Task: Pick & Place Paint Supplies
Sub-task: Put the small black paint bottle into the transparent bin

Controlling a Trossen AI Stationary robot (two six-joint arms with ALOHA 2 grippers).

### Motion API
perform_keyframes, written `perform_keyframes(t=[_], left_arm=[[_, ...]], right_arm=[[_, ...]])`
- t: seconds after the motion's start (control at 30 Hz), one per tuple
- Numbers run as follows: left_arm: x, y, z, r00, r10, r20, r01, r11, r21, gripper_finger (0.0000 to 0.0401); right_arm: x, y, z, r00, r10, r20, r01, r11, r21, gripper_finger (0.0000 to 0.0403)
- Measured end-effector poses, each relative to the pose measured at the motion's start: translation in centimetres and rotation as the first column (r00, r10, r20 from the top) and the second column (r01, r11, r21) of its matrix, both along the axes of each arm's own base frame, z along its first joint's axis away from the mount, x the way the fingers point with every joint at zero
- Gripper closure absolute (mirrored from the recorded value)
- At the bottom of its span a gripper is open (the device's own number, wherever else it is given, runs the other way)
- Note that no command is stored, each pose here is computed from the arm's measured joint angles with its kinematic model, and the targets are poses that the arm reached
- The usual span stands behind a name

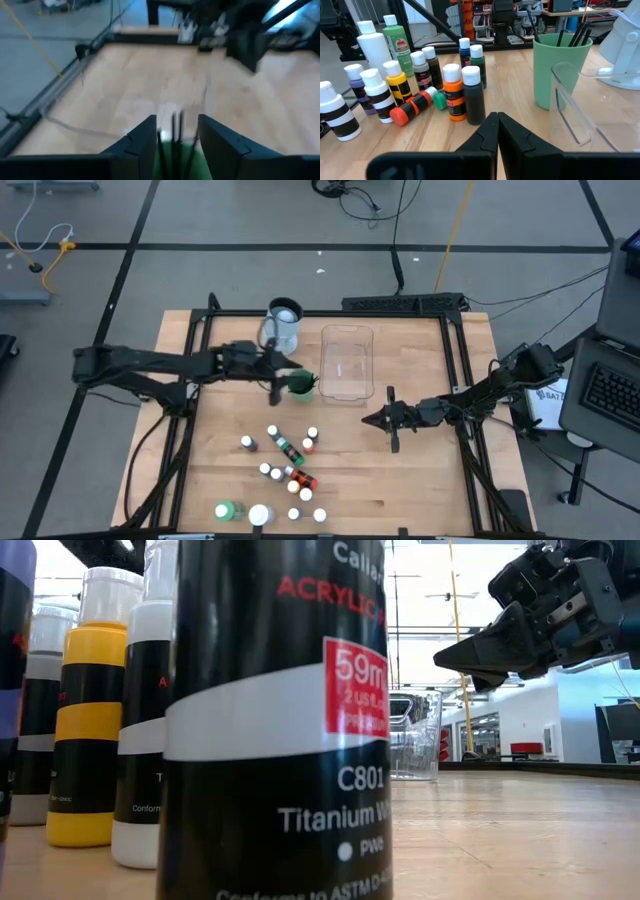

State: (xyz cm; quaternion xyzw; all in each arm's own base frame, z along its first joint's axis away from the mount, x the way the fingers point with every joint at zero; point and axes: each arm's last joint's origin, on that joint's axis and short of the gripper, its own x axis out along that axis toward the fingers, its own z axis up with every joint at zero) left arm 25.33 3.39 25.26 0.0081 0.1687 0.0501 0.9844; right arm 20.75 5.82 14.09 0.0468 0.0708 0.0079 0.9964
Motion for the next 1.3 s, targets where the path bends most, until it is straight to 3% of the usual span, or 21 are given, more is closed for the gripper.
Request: perform_keyframes(t=[0.1,0.2,0.3,0.4,0.43,0.5,0.57,0.67,1.07,1.3], left_arm=[[-3.1,-1.0,3.7,0.999,-0.024,-0.035,0.023,1.000,-0.015,0.0243],[-7.0,-2.1,5.6,0.997,-0.061,-0.051,0.061,0.998,-0.003,0.0265],[-10.7,-2.6,5.6,0.997,-0.074,0.000,0.074,0.996,0.047,0.0320],[-13.1,-2.3,3.7,0.987,0.060,0.147,-0.066,0.997,0.035,0.0384],[-13.6,-2.3,2.9,0.977,0.056,0.206,-0.064,0.997,0.032,0.0390],[-14.2,-2.5,1.1,0.961,-0.048,0.274,0.030,0.997,0.070,0.0392],[-14.4,-2.7,-0.9,0.956,-0.145,0.257,0.126,0.988,0.088,0.0398],[-14.7,-2.7,-2.3,0.953,-0.187,0.240,0.173,0.982,0.078,0.0398],[-15.3,-2.4,-3.6,0.974,-0.088,0.209,0.069,0.993,0.098,0.0400],[-14.2,-2.1,-6.8,0.908,-0.068,0.413,0.005,0.988,0.151,0.0399]], right_arm=[[0.0,0.0,-0.1,1.000,0.000,-0.007,0.000,1.000,-0.002,0.0403],[0.0,0.0,-0.1,1.000,0.001,-0.010,-0.001,1.000,-0.003,0.0403],[0.0,0.0,-0.1,1.000,0.001,-0.009,-0.001,1.000,-0.003,0.0403],[0.0,0.0,-0.1,1.000,0.001,-0.007,-0.001,1.000,-0.002,0.0403],[0.0,0.0,-0.1,1.000,0.001,-0.007,-0.001,1.000,-0.001,0.0403],[0.0,0.0,-0.1,1.000,-0.001,-0.007,0.001,1.000,0.004,0.0403],[0.0,0.0,-0.1,1.000,-0.001,-0.007,0.001,1.000,0.004,0.0403],[0.0,0.0,-0.1,1.000,0.000,-0.006,0.000,1.000,0.001,0.0403],[0.0,0.0,0.0,1.000,0.003,0.002,-0.003,1.000,-0.024,0.0403],[0.1,0.0,0.7,0.997,0.007,0.074,-0.004,0.999,-0.039,0.0403]])
